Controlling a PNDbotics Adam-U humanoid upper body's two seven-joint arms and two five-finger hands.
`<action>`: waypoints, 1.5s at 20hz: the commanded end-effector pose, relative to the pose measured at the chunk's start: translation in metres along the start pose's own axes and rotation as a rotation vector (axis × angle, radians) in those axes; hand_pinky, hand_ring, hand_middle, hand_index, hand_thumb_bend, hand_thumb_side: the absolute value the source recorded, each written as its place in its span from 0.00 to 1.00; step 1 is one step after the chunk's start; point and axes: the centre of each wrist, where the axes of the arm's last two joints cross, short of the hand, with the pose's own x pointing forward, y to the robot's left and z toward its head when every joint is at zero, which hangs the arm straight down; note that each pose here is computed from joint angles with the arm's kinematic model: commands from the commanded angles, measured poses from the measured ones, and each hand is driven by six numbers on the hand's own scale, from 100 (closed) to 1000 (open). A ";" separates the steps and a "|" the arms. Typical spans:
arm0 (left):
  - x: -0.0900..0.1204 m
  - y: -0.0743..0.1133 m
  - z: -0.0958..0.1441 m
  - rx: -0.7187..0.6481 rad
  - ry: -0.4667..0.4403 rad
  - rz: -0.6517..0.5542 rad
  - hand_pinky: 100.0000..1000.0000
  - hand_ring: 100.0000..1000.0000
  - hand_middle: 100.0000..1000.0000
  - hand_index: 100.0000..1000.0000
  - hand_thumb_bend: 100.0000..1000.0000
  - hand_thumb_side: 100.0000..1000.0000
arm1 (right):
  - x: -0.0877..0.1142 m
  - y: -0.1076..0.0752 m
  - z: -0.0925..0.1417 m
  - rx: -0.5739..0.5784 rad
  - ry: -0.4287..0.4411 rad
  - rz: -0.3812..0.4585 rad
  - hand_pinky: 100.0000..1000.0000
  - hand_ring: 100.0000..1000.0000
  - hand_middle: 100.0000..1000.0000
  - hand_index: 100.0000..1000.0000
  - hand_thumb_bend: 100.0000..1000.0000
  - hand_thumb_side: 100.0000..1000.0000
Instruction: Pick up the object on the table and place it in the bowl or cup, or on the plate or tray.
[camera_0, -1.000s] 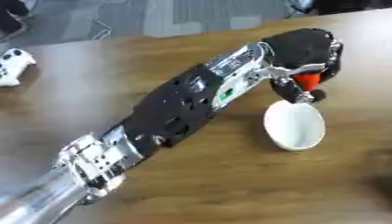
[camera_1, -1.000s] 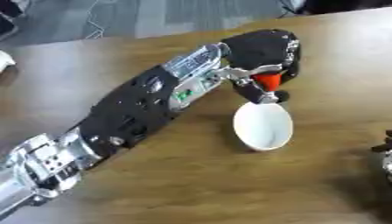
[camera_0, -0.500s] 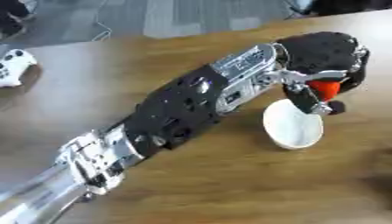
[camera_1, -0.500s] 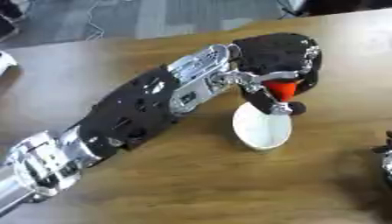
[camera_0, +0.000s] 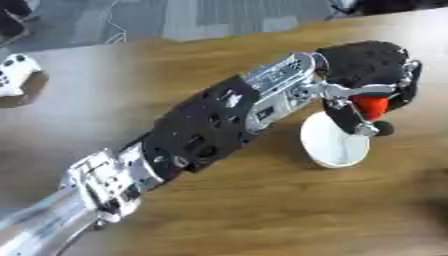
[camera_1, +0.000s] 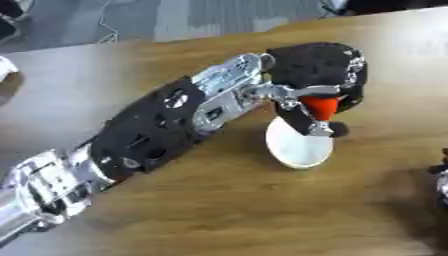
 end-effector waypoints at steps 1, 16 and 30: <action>-0.005 -0.003 0.001 -0.011 -0.014 -0.033 0.73 0.00 0.02 0.18 0.21 0.00 | 0.009 -0.010 -0.007 -0.031 -0.036 0.017 0.85 0.48 1.00 0.69 0.00 0.27; -0.007 -0.029 0.002 -0.074 -0.061 -0.035 0.74 0.00 0.05 0.20 0.22 0.00 | 0.013 -0.013 -0.009 -0.057 -0.047 0.024 0.84 0.48 1.00 0.68 0.00 0.27; -0.010 -0.033 0.004 -0.081 -0.147 -0.015 1.00 0.72 0.70 0.74 0.89 0.86 | 0.014 -0.015 -0.010 -0.064 -0.053 0.026 0.84 0.48 1.00 0.68 0.00 0.27</action>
